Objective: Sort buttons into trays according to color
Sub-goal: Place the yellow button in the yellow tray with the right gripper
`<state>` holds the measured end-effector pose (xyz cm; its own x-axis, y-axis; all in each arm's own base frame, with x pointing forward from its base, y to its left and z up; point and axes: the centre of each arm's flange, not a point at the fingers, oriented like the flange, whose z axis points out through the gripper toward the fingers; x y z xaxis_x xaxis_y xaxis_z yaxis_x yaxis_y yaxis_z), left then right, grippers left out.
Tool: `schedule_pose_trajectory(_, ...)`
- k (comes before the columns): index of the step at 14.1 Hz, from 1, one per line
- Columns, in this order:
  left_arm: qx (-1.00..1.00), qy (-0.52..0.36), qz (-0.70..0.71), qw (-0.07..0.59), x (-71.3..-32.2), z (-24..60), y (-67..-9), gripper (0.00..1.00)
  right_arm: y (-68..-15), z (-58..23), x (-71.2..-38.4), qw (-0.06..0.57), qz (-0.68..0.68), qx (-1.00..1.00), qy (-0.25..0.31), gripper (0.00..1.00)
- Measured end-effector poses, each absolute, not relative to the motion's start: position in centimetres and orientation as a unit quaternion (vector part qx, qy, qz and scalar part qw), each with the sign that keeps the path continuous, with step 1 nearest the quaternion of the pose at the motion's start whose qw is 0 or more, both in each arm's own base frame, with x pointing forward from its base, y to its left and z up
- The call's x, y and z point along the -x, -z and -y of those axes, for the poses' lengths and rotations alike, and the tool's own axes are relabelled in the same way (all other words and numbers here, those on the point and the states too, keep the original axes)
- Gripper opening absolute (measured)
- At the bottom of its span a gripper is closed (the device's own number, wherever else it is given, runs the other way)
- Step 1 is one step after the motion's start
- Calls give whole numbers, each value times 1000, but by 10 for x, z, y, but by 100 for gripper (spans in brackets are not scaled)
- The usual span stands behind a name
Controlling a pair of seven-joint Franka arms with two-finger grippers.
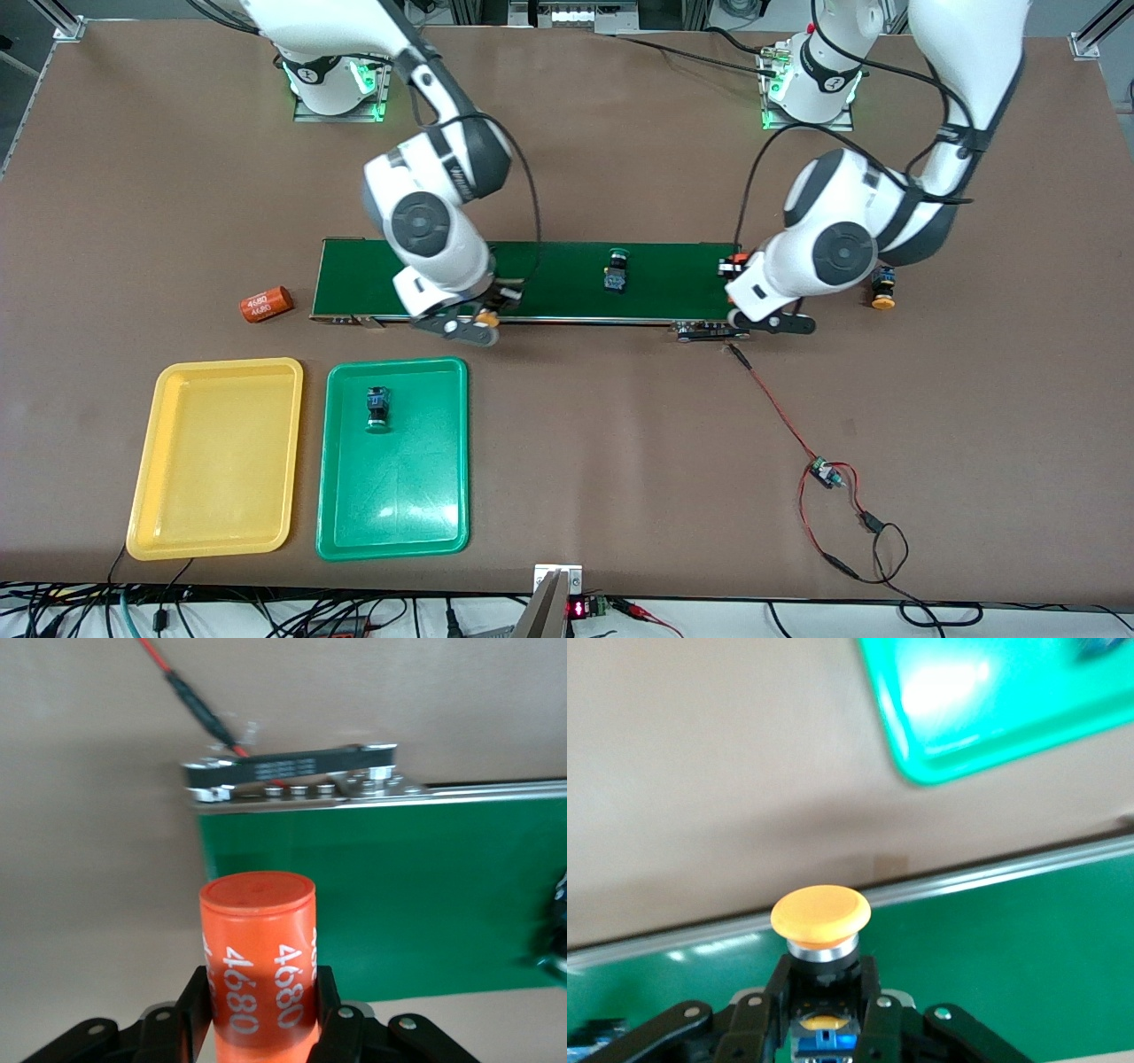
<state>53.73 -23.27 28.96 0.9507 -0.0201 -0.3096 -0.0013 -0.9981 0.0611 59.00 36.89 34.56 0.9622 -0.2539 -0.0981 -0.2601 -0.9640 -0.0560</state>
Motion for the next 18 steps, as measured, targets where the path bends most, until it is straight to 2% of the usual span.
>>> schedule_pose_trajectory(3, -989, 137, -34, 46, -525, 263, -260, 50, -371, -298, -634, 41, -94, 994, -38, 33)
schedule_pose_trajectory(6, -988, 132, -54, 53, -518, 279, -254, 50, -330, -214, -667, -7, -13, 999, -45, 33)
schedule_pose_trajectory(9, -988, 131, -52, 54, -517, 283, -255, 72, -295, -141, -689, -54, 59, 995, -56, 33)
schedule_pose_trajectory(12, -989, 126, -56, 51, -524, 278, -273, 99, -277, -49, -706, -37, 115, 991, -54, 33)
schedule_pose_trajectory(15, -989, 122, -74, 40, -541, 257, -326, 100, -252, 23, -710, 22, 177, 983, -48, 33)
schedule_pose_trajectory(18, -985, 122, -121, 22, -561, 194, -355, 100, -233, 40, -712, 29, 229, 972, -38, 33)
